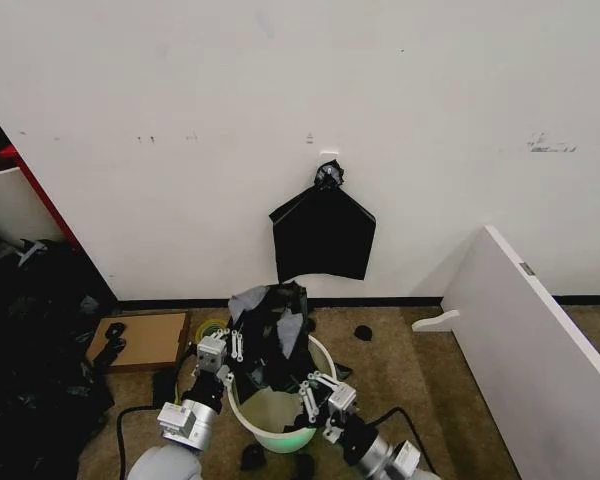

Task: Place the garbage bag over the trash bin.

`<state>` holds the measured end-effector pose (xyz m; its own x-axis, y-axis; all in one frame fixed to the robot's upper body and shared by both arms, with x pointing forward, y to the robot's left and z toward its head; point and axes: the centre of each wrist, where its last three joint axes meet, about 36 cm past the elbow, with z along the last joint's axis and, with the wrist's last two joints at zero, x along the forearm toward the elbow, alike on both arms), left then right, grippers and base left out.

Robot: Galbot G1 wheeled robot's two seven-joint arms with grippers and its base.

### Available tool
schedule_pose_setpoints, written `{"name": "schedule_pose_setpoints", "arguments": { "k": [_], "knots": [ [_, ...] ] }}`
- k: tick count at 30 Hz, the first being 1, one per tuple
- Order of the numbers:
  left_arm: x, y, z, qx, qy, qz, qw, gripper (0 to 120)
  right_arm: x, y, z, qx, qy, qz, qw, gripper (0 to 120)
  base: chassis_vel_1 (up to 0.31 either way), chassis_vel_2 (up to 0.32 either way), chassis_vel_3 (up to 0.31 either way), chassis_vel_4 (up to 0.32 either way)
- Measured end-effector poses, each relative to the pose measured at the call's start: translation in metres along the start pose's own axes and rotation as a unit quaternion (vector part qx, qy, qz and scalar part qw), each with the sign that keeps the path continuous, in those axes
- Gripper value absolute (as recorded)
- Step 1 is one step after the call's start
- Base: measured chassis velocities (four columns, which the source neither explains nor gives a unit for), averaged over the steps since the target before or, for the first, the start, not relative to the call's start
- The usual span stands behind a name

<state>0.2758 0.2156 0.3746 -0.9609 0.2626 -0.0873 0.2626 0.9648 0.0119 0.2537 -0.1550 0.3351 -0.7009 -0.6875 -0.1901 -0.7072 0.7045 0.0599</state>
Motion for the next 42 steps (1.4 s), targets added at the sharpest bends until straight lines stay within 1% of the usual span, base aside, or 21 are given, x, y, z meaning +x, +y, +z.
{"name": "schedule_pose_setpoints", "arguments": {
  "k": [1, 2, 4, 6, 8, 10, 13, 16, 18, 19, 21, 23, 25, 26, 31, 33, 34, 36, 38, 42],
  "knots": [
    [0.001, 0.001, 0.006, 0.004, 0.01, -0.003, 0.9999, 0, 0.004, -0.007, 0.002, 0.015, 0.014, 0.007, 1.0, 0, 0.0, 0.0, 0.0, 0.0],
    [0.001, 0.001, 0.006, 0.004, 0.01, -0.003, 0.9999, 0, 0.004, -0.007, 0.002, 0.015, 0.014, 0.007, 1.0, 0, 0.0, 0.0, 0.0, 0.0],
    [0.009, 0.004, 0.022, 0.0, 0.029, -0.006, 0.9996, 0, 0.021, -0.016, 0.008, 0.049, 0.062, 0.032, 0.996, 0, 0.0, 0.0, 0.0, 0.0],
    [0.02, 0.007, 0.038, -0.025, 0.041, -0.016, 0.9987, 0, 0.041, -0.01, 0.014, 0.061, 0.102, 0.05, 0.992, 0, 0.0, 0.0, 0.0, 0.0],
    [0.032, 0.009, 0.048, -0.039, 0.051, -0.025, 0.9976, 0, 0.054, -0.004, 0.019, 0.07, 0.124, 0.059, 0.988, 0, 0.0, 0.0, 0.0, 0.0],
    [0.036, 0.009, 0.051, -0.042, 0.054, -0.026, 0.9973, 0, 0.058, 0.0, 0.02, 0.072, 0.13, 0.061, 0.987, 0, 0.0, 0.0, 0.0, 0.0],
    [0.055, 0.009, 0.057, -0.05, 0.064, -0.024, 0.9964, 0, 0.071, 0.013, 0.02, 0.074, 0.149, 0.061, 0.984, 0, 0.0, 0.0, 0.0, 0.0],
    [0.07, 0.01, 0.064, -0.059, 0.075, -0.019, 0.9952, 0, 0.083, 0.019, 0.017, 0.083, 0.16, 0.045, 0.983, 0, 0.0, 0.0, 0.0, 0.0],
    [0.073, 0.011, 0.065, -0.062, 0.077, -0.016, 0.995, 0, 0.086, 0.019, 0.016, 0.086, 0.162, 0.039, 0.982, 0, 0.0, 0.0, 0.0, 0.0],
    [0.077, 0.011, 0.068, -0.064, 0.08, -0.014, 0.9946, 0, 0.091, 0.019, 0.016, 0.09, 0.163, 0.026, 0.982, 0, 0.0, 0.0, 0.0, 0.0],
    [0.083, 0.01, 0.072, -0.068, 0.084, -0.012, 0.9941, 0, 0.098, 0.014, 0.015, 0.095, 0.158, -0.004, 0.983, 0, 0.0, 0.0, 0.0, 0.0],
    [0.087, 0.009, 0.077, -0.07, 0.088, -0.012, 0.9936, 0, 0.104, 0.003, 0.016, 0.106, 0.151, -0.04, 0.982, 0, 0.0, 0.0, 0.0, 0.0],
    [0.089, 0.007, 0.081, -0.07, 0.091, -0.017, 0.9932, 0, 0.108, -0.006, 0.02, 0.121, 0.15, -0.054, 0.98, 0, 0.0, 0.0, 0.0, 0.0],
    [0.089, 0.007, 0.081, -0.07, 0.091, -0.017, 0.9932, 0, 0.108, -0.006, 0.02, 0.121, 0.15, -0.054, 0.98, 0, 0.0, 0.0, 0.0, 0.0],
    [0.1, -0.007, 0.089, -0.059, 0.106, -0.054, 0.9912, 0, 0.119, -0.026, 0.041, 0.152, 0.173, -0.058, 0.971, 0, 0.0, 0.0, 0.0, 0.0],
    [0.105, -0.008, 0.097, -0.064, 0.103, -0.063, 0.9906, 0, 0.123, -0.032, 0.054, 0.167, 0.175, -0.054, 0.969, 0, 0.0, 0.0, 0.0, 0.0],
    [0.105, -0.008, 0.097, -0.064, 0.103, -0.063, 0.9906, 0, 0.123, -0.032, 0.054, 0.167, 0.175, -0.054, 0.969, 0, 0.0, 0.0, 0.0, 0.0],
    [0.106, -0.006, 0.103, -0.068, 0.097, -0.071, 0.9904, 0, 0.123, -0.031, 0.066, 0.172, 0.174, -0.024, 0.969, 0, 0.0, 0.0, 0.0, 0.0],
    [0.104, -0.007, 0.104, -0.066, 0.093, -0.082, 0.9902, 0, 0.122, -0.027, 0.071, 0.17, 0.182, -0.002, 0.968, 0, 0.0, 0.0, 0.0, 0.0],
    [0.104, -0.006, 0.103, -0.068, 0.09, -0.091, 0.9895, 0, 0.122, -0.026, 0.074, 0.172, 0.188, -0.004, 0.967, 0, 0.0, 0.0, 0.0, 0.0]
  ]
}}
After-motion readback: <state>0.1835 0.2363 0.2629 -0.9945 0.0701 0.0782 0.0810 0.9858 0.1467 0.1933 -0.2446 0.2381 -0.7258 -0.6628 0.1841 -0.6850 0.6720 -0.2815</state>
